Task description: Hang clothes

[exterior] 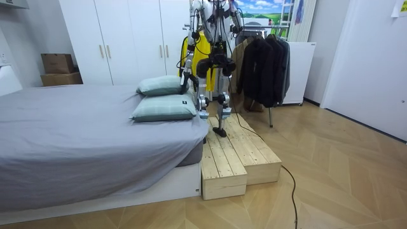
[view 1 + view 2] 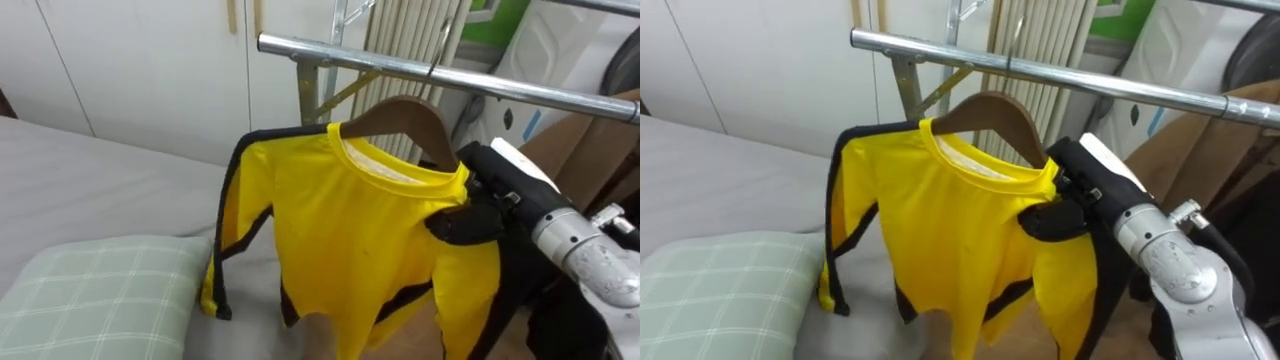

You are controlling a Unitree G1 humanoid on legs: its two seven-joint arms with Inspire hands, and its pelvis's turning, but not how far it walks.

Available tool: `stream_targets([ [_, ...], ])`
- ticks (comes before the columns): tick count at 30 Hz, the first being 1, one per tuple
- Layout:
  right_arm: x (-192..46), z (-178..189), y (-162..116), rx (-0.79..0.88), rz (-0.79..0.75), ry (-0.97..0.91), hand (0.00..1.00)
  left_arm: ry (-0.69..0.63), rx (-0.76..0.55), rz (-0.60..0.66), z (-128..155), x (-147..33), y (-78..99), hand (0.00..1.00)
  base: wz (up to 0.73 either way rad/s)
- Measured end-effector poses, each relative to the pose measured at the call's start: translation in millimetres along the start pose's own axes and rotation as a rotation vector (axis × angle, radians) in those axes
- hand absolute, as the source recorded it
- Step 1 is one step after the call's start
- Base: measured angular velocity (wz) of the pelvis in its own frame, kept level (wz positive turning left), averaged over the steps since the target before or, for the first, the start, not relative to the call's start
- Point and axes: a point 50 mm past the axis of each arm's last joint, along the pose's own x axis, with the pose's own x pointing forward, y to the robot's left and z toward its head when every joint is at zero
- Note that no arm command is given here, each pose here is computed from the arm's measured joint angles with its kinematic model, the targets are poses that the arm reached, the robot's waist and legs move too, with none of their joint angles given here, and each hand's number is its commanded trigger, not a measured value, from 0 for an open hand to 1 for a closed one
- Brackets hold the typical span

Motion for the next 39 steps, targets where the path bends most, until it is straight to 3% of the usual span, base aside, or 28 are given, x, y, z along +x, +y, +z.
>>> stream_targets([
  [20, 17, -32, -6, 0.194, -0.073, 0.110, 1.00, -0.016, -0.002, 0.006, -1, -0.7, 1.2, 0.00, 0.01],
  [39, 5, -78, -10, 0.248, -0.066, 0.294, 1.00, -0.014, -0.017, -0.019, -9, -1.8, 0.2, 0.00, 0.03],
])
